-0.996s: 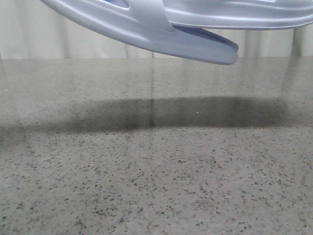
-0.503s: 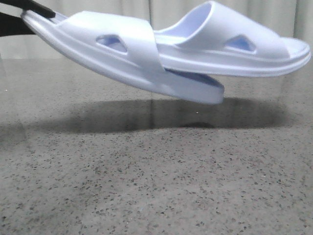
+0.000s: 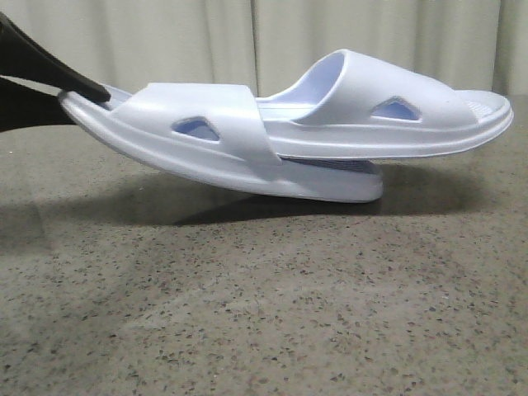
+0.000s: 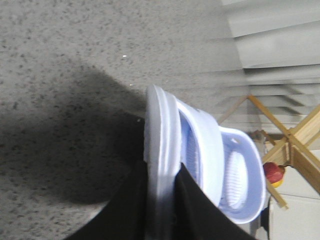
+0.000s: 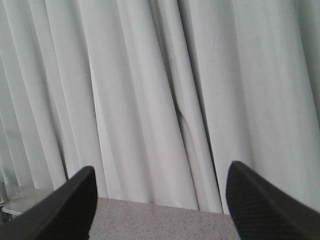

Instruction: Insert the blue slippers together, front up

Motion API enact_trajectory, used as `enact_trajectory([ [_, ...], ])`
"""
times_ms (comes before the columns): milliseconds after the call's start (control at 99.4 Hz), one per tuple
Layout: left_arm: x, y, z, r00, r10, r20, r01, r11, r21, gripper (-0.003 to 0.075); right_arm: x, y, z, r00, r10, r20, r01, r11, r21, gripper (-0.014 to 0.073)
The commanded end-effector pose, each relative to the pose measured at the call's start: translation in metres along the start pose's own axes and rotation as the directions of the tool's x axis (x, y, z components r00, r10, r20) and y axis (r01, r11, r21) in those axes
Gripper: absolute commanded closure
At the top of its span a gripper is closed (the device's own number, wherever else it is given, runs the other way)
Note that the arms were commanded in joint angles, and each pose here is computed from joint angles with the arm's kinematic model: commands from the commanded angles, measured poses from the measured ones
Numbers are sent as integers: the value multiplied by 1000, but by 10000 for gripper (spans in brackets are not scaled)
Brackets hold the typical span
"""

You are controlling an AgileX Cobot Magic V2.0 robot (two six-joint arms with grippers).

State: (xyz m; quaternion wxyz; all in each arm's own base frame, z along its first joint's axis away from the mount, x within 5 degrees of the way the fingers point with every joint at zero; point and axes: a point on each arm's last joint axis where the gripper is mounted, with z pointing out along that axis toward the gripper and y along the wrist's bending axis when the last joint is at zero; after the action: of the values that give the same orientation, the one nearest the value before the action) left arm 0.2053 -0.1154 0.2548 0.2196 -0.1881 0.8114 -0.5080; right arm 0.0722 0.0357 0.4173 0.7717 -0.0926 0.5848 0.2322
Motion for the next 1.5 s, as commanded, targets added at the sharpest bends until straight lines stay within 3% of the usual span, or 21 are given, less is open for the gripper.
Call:
enact_trajectory([
  [0, 0, -10, 1, 1000, 16, -26, -15, 999, 42, 704, -12, 0, 0, 999, -15, 40, 14, 1000, 13, 121],
  [181, 0, -6, 5, 999, 26, -44, -25, 999, 20, 680, -12, 1, 0, 999, -15, 38, 14, 1000, 9, 121],
  [543, -6, 0, 5, 992, 125, 20, -124, 991, -43, 370, -11, 1, 0, 999, -14, 36, 14, 1000, 7, 121],
  [714, -15, 7, 3, 977, 192, 95, -178, 974, -141, 357, -11, 1, 0, 999, -14, 36, 14, 1000, 7, 121],
  [835, -21, 7, -6, 941, 292, 170, -252, 942, -220, 357, -11, 1, 0, 999, -14, 36, 14, 1000, 7, 121],
  [996, -29, -5, -30, 839, 453, 301, -363, 879, -308, 357, -12, 0, 0, 999, -18, 41, 17, 1000, 17, 121],
  [1147, -24, -28, -66, 686, 598, 414, -495, 801, -337, 357, -13, -3, 0, 996, -76, 53, 73, 996, 55, 121],
  [1288, -12, -46, -100, 558, 659, 504, -578, 745, -334, 358, -5, -13, 2, 988, -146, 52, 138, 980, 141, 121],
  [1489, 8, -61, -139, 365, 735, 571, -684, 628, -371, 358, 34, -31, 0, 967, -252, -40, 253, 931, 264, 121],
])
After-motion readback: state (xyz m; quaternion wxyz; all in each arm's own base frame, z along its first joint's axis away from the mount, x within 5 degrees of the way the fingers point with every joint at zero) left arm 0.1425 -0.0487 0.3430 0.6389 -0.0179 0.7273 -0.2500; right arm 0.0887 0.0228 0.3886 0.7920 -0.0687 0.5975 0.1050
